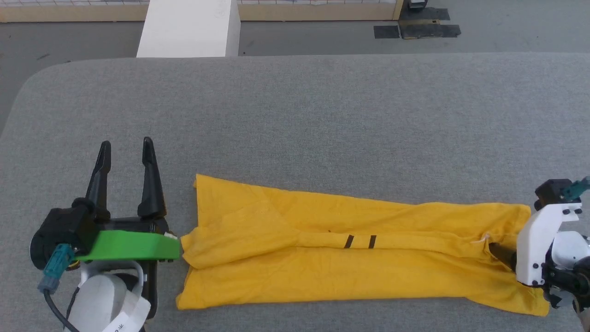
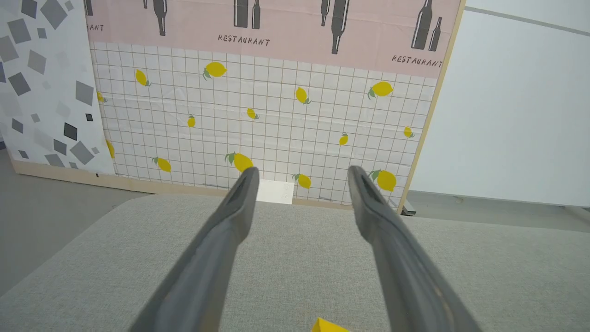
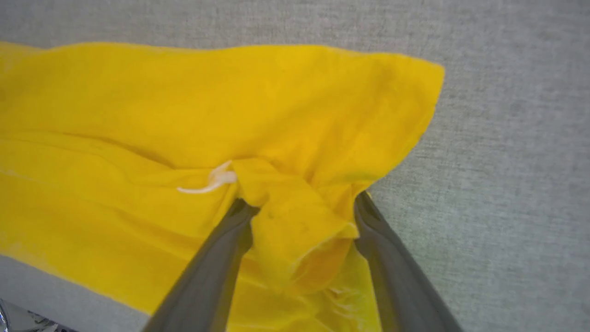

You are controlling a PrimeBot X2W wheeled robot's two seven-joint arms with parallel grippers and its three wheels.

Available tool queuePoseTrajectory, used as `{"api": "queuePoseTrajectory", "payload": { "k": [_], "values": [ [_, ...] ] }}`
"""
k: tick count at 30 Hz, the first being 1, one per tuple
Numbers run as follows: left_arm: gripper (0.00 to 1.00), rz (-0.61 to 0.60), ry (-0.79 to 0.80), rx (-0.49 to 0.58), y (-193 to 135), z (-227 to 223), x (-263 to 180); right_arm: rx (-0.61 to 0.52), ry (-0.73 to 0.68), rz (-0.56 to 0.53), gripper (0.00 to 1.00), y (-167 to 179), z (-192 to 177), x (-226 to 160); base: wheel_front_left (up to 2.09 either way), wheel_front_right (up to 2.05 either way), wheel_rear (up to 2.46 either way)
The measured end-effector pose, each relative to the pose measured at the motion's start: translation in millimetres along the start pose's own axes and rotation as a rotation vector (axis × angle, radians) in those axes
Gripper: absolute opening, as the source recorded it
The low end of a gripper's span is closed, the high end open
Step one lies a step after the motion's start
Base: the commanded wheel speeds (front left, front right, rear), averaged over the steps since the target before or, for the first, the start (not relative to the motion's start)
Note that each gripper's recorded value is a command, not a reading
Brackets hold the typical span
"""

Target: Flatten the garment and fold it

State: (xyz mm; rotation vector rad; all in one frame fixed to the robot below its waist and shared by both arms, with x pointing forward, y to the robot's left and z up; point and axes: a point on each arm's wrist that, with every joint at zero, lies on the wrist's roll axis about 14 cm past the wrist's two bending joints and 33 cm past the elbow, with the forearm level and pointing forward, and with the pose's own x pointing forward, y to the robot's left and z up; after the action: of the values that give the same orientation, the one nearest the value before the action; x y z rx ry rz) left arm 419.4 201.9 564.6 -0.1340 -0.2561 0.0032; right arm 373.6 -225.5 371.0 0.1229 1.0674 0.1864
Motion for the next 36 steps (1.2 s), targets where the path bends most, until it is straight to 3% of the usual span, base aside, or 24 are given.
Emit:
{"api": "queuePoseTrajectory", "payload": {
  "k": [12, 25, 33, 36],
  "values": [
    [1.0, 0.005, -0.003, -0.006, 0, -2, -1, -0.006, -0.03, -0.02, 0.0, -8, 6, -2, 0.0, 0.0, 0.0],
    [1.0, -0.004, 0.021, -0.009, -2, -11, -5, 0.053, -0.016, -0.344, 0.0, -117, 14, -42, 0.0, 0.0, 0.0],
    [1.0, 0.015, 0.054, -0.026, 2, -19, -15, -0.137, 0.065, -0.369, 0.0, -98, 25, -55, 0.0, 0.0, 0.0],
    [1.0, 0.018, 0.054, -0.028, 4, -17, -20, -0.2, 0.065, -0.325, 0.0, -75, 35, -64, 0.0, 0.0, 0.0]
  ]
}}
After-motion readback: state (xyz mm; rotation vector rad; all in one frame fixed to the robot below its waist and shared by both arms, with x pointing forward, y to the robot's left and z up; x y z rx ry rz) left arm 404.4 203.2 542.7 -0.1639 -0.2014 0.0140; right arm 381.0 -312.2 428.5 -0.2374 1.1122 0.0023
